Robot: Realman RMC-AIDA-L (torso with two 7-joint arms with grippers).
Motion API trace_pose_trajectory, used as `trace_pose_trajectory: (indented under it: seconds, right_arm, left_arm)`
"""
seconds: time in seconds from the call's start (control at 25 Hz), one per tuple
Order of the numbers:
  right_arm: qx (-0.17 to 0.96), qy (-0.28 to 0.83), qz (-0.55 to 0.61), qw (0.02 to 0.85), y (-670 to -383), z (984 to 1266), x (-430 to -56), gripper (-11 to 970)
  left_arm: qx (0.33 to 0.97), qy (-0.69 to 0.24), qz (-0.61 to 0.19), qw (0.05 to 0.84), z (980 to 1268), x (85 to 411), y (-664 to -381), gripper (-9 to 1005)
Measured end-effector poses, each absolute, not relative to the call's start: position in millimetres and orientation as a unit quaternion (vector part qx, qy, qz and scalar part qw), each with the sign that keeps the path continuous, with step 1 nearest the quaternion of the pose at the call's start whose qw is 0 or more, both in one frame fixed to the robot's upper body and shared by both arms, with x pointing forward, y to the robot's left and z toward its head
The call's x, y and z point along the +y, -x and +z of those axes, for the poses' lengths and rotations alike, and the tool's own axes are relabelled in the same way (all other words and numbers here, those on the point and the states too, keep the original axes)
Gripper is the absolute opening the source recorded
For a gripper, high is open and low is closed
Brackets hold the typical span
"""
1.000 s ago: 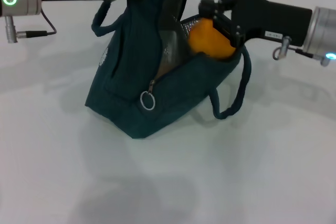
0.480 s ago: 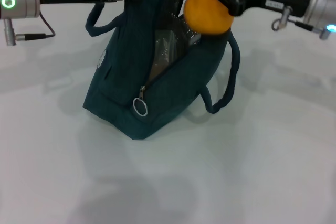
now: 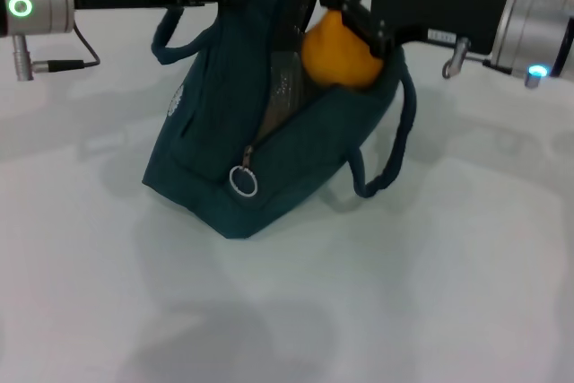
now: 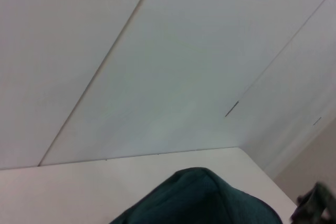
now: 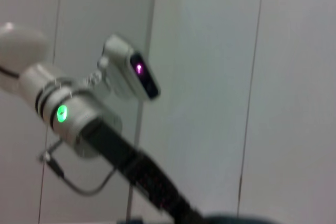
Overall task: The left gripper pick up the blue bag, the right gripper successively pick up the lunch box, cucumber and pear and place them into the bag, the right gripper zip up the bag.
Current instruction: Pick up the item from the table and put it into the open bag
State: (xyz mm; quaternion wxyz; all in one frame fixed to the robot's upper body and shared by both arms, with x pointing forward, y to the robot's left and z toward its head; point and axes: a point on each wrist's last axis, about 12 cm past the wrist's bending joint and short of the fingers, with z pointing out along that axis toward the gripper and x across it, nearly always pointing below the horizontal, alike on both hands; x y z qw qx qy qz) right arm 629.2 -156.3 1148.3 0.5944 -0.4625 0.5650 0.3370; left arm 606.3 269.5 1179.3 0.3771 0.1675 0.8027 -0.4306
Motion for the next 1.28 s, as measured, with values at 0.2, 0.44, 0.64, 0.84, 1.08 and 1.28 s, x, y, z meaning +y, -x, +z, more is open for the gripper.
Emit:
trace_pose_trajectory:
  seconds: [0.2, 0.44, 0.64, 0.84, 1.08, 1.28]
  right_arm:
    - [0.585, 0.459, 0.337, 0.578, -621, 1130, -162, 58]
    - [0.579, 0.454, 0.383, 0.558, -608, 1127, -162, 61]
    - [0.568, 0.455, 0.412, 0.548, -606, 1134, -157, 63]
    - [0.6, 0.437, 0.396, 0.54, -613, 1130, -161, 65]
    - [0.648, 0.421, 0.388, 0.503, -615, 1119, -159, 67]
    - [0.653, 0.43, 0.385, 0.49, -612, 1116, -154, 69]
  left_arm:
    - [0.804, -0.166, -0.43, 0.375, 1178, 271, -606, 51]
    - [0.805, -0.166, -0.429, 0.374, 1177, 273, -606, 51]
    - [0.804, -0.167, -0.429, 0.376, 1177, 273, -606, 51]
    - [0.804, -0.164, -0.432, 0.374, 1175, 273, -605, 50]
    - [0.804, -0.161, -0.436, 0.37, 1171, 272, -605, 50]
    - [0.805, -0.159, -0.435, 0.371, 1170, 272, -605, 50]
